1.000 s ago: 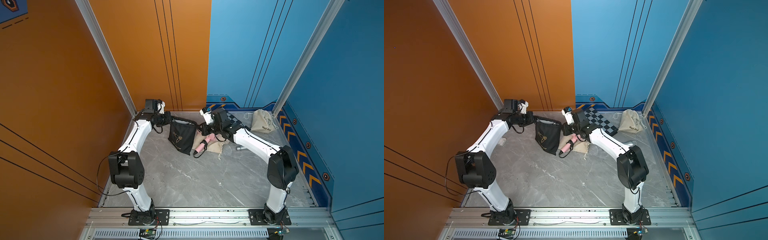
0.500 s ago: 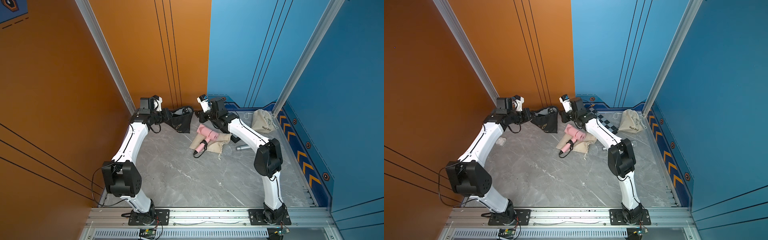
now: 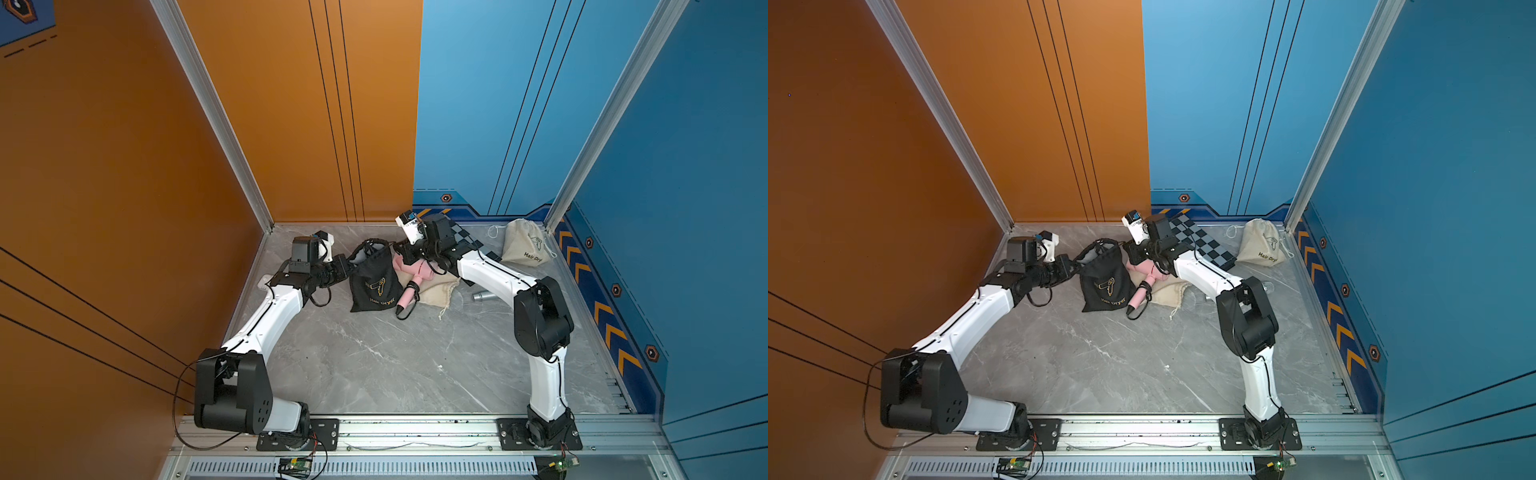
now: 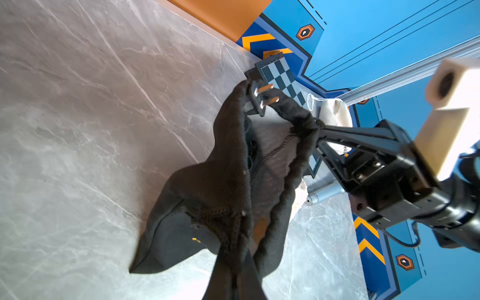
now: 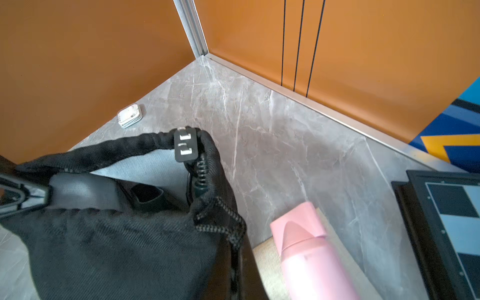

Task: Pack away hair dryers
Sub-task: Pull the drawstrings on both sides of the drawstring bag.

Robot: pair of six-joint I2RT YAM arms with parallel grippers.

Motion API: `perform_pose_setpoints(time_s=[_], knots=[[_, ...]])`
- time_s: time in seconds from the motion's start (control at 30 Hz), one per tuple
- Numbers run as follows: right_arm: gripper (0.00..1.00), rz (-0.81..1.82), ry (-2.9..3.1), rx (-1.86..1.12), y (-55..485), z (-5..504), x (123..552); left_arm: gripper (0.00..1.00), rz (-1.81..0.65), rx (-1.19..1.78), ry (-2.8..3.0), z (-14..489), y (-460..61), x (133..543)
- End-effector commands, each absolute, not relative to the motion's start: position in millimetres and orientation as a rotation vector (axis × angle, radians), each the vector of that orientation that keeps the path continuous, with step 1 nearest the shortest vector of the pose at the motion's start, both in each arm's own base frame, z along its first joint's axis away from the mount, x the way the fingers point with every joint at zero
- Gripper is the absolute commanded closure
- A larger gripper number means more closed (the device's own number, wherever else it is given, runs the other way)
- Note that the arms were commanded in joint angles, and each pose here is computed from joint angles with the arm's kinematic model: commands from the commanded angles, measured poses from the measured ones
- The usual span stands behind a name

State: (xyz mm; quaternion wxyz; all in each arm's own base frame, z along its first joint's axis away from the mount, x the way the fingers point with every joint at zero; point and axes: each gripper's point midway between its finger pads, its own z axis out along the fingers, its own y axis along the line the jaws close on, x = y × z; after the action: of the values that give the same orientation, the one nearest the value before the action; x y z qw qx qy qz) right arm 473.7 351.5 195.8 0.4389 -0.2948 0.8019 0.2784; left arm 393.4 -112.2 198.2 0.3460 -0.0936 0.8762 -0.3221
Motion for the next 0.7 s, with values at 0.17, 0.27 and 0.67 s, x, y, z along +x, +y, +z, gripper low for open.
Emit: perform_pose_setpoints(time_s=[0.17, 0.27, 0.67], knots=[[1.00, 0.651, 1.745, -0.709, 349.7, 264.4, 424.7, 0.78, -0.792, -0.306, 2.279, 188.8, -101.8, 379.0], [1.00, 0.632, 1.713, -0.747, 355.7, 259.5, 405.3, 0.73, -0.786, -0.296, 2.238, 198.2, -102.1, 383.5], [1.00, 0.677, 1.643, -0.833, 374.9, 252.7, 362.8, 0.29, -0.767, -0.357, 2.142, 226.3, -89.8, 382.5]])
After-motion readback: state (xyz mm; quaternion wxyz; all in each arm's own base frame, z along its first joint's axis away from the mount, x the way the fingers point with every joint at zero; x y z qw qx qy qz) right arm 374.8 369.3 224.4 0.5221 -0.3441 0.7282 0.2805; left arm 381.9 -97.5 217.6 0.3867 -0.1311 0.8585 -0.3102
